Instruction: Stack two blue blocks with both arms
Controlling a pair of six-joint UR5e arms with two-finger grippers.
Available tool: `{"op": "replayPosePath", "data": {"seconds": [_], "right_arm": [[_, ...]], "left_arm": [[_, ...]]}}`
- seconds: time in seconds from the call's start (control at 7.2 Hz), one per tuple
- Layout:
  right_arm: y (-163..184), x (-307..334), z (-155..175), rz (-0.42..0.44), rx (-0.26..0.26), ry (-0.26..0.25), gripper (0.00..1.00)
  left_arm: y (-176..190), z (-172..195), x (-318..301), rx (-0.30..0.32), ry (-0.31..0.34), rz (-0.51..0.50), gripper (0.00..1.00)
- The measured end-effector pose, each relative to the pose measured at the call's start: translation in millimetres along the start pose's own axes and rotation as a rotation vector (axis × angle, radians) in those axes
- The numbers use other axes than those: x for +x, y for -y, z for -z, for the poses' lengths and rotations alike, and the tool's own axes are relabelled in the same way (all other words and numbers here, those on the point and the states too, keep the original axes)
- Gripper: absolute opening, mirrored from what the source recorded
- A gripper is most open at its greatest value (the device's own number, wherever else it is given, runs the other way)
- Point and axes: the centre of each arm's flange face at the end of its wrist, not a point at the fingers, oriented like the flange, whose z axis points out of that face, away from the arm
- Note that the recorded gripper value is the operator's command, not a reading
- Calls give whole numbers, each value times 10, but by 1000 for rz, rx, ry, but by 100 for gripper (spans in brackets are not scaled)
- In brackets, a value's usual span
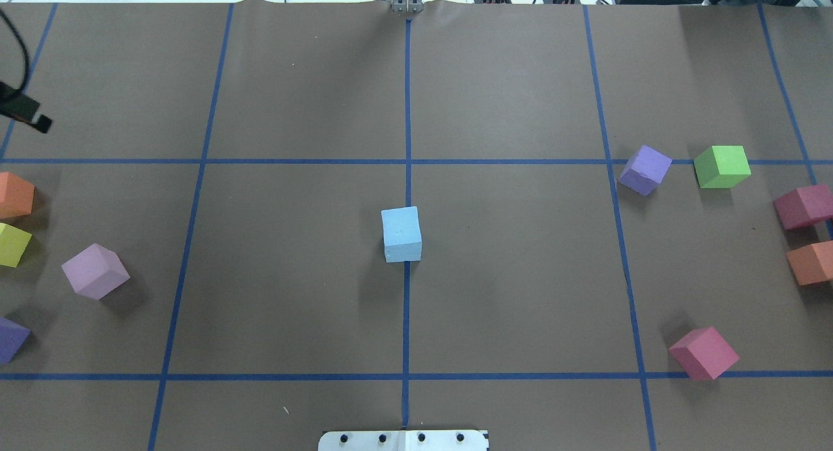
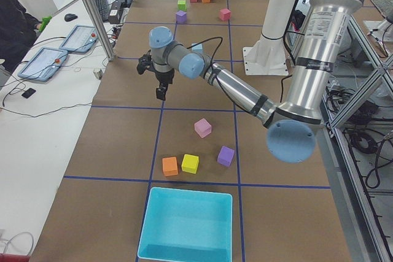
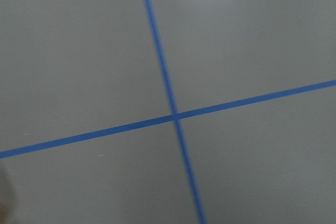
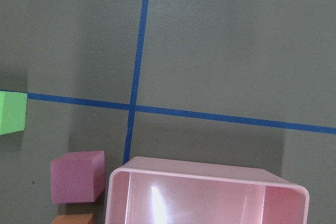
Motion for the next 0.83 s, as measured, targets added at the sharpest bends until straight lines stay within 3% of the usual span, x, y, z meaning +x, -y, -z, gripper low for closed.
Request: {"op": "replayPosePath", "data": {"seconds": [0.83], "right_arm": [[60,-73,57,26,48,-2,100]], "left_arm": [[-517,50,-1950,-37,65,-35,98]]}}
